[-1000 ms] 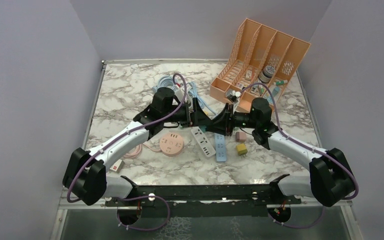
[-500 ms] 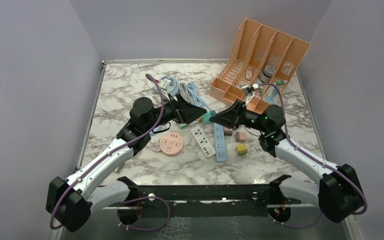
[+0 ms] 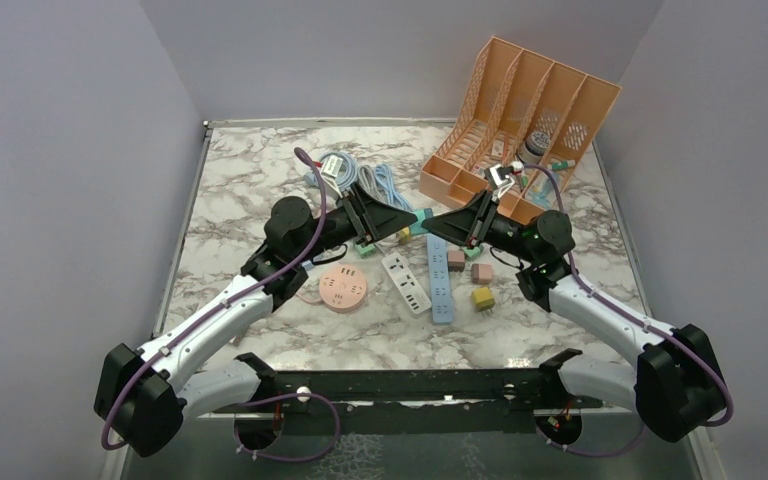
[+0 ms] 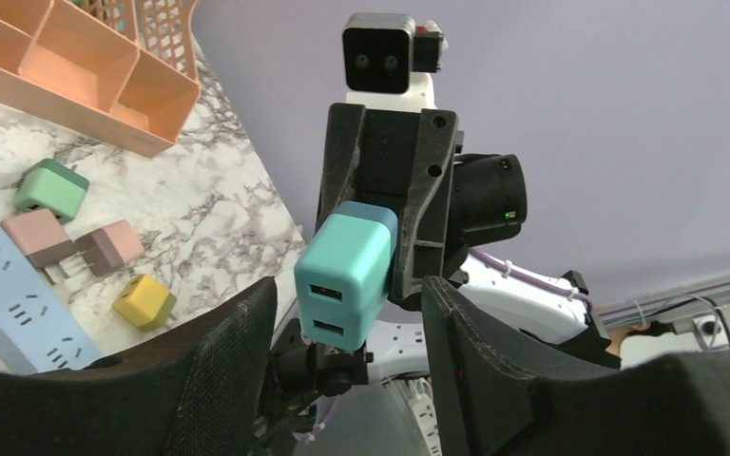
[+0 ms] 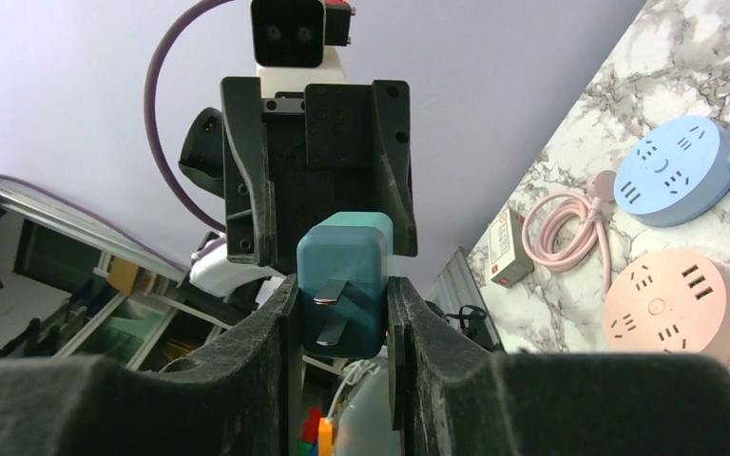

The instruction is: Insert the plug

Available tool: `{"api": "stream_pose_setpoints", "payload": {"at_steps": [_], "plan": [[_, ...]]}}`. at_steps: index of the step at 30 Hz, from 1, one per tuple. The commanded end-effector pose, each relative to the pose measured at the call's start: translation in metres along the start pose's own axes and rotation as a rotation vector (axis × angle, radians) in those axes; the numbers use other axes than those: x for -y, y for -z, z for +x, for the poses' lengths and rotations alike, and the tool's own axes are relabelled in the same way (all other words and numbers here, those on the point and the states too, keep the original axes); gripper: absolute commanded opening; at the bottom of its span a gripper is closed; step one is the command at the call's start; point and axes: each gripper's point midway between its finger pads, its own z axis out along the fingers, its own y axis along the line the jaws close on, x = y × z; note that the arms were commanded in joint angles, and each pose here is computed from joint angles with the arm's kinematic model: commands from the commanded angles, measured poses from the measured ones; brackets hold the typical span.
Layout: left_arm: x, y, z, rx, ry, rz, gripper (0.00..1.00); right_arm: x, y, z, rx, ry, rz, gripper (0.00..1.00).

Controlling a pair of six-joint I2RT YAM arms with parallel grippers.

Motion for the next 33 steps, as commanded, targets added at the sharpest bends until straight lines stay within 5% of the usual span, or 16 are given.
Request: {"api": "stream_pose_setpoints", "payload": {"at_steps": [1, 8, 13, 16, 21, 28, 33], "plan": [[0.016, 0.000, 0.005, -0.024, 0.049, 0.067, 0.56, -0.015, -0.006, -0.009, 0.029, -0.022, -0.042, 0.09], [0.017, -0.003, 0.008, -0.035, 0.062, 0.086, 0.46, -0.016, -0.010, -0.004, -0.004, -0.075, -0.062, 0.09], [0.021, -0.002, 0.008, -0.028, 0.043, 0.104, 0.16, -0.017, -0.008, 0.002, -0.031, -0.074, -0.067, 0.10], [0.020, 0.001, 0.005, -0.003, 0.015, 0.103, 0.00, -0.014, -0.005, 0.005, -0.036, -0.069, -0.051, 0.21], [0.020, 0.006, 0.000, 0.033, -0.061, 0.105, 0.00, -0.004, -0.001, 0.004, -0.003, -0.066, 0.017, 0.51], [-0.002, 0.017, -0.009, 0.048, -0.176, 0.006, 0.00, 0.011, 0.006, 0.005, 0.016, -0.018, 0.114, 0.55], [-0.062, 0.040, -0.026, 0.012, -0.432, -0.373, 0.00, 0.021, 0.016, 0.005, 0.048, 0.035, 0.187, 0.58]]}}
